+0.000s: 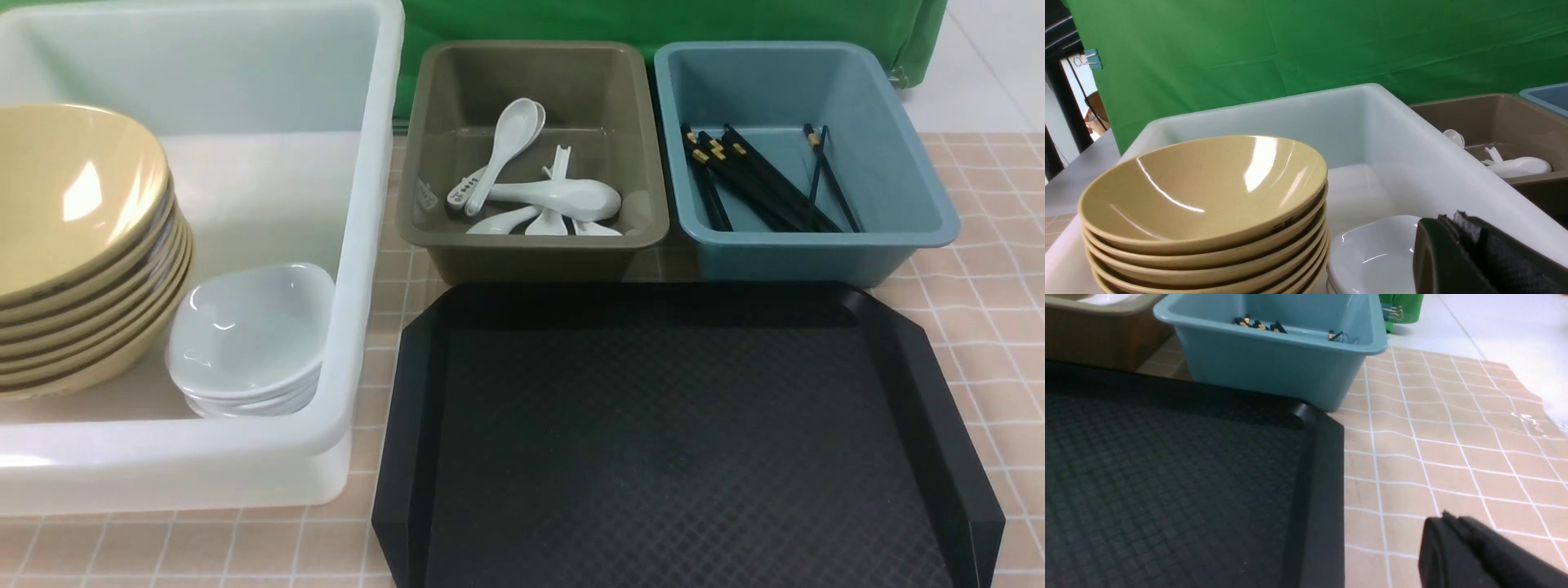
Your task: On brown table put chopsticks spoon bowls plates into blue grey white boxes.
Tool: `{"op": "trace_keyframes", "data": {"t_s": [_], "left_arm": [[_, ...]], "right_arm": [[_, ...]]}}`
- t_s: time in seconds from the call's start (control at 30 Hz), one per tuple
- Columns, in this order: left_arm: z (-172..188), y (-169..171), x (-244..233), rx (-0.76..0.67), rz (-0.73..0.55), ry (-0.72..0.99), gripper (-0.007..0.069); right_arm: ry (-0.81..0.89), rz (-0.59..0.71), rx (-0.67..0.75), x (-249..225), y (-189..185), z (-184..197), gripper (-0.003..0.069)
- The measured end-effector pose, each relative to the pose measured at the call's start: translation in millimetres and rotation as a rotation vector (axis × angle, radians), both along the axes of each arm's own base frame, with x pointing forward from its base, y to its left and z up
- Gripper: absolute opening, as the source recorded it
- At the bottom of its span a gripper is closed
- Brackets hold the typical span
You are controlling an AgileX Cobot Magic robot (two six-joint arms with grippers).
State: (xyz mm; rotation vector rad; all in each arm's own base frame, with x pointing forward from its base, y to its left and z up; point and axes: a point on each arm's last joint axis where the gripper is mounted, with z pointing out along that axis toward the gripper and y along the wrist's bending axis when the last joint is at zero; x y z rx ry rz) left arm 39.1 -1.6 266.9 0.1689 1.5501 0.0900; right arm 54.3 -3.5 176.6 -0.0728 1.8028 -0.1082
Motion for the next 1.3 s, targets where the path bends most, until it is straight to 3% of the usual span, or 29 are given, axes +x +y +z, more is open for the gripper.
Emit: {"op": "trace_keyframes", "data": {"t_s": [0.3,0.5,1.3], "left_arm": [[0.0,-0.1,0.0,-0.003,-0.001,0.0,-0.0007],[0.0,-0.2,0.0,-0.006,-0.002,0.0,-0.0007],[0.0,-0.2,0.0,-0.007,-0.002,0.0,-0.0007]], "right_arm": [[-0.002,-0.058,0.012,-0.3,-2.9,0.3,0.0048],[-0.004,-0.052,0.121,-0.1,-0.1,0.0,0.0048],[-0.001,-0.035,0.071,-0.1,0.4,0.0,0.0055]]}}
